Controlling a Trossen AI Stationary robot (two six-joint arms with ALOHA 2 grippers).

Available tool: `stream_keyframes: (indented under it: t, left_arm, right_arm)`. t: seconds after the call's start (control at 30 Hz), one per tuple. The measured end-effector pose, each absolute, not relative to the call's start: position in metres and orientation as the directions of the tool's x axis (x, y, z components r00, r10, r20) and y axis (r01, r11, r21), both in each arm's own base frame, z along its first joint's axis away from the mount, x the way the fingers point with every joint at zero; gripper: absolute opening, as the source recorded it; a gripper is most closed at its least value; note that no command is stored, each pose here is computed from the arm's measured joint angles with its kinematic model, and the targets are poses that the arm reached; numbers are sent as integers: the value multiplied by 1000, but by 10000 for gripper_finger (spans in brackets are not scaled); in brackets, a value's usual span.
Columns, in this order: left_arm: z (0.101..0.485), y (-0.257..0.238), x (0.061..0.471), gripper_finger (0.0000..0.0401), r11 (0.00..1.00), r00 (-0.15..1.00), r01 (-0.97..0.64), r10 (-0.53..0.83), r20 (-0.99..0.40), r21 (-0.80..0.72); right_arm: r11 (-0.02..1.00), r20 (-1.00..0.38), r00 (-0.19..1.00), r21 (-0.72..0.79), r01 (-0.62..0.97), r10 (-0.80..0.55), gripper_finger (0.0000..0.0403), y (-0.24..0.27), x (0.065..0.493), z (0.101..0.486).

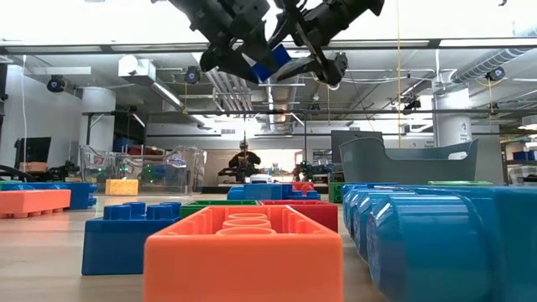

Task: Sort blocks by size
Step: Put the big blue game piece into the blue bin

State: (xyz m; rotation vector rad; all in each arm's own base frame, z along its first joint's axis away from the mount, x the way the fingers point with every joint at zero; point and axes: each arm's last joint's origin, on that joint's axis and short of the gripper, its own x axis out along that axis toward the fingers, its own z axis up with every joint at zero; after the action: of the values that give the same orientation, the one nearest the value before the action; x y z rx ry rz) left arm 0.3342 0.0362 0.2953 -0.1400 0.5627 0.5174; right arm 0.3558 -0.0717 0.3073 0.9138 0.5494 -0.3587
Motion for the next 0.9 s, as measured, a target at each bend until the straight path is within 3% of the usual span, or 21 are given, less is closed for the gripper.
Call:
stream_keyframes:
  t: [0.17,0.3,0.43,0.53,0.67,0.9]
  left_arm:
    - [295,36,334,304,865,722,-502,428,-543,15]
    - [294,36,334,306,880,725,-474,403,-559,19]
    - [288,35,329,306,883,680,-467,392,-620,47]
    - [282,35,324,307,879,626,-472,390,-676,70]
    - [276,34,317,307,870,558,-485,385,-736,88]
    - [273,34,312,307,845,515,-531,382,-768,64]
  right_arm:
    - [582,-583,809,636,506,-66,125,-72,353,310]
    - [598,-597,799,617,511,-66,125,-73,351,310]
    - [590,-695,713,536,604,-97,125,-83,336,305]
    - [573,-801,573,390,721,-175,125,-95,319,302]
    - [509,-904,299,111,854,-305,125,-116,288,302]
    - [272,-892,-154,-288,918,-425,138,-168,233,292]
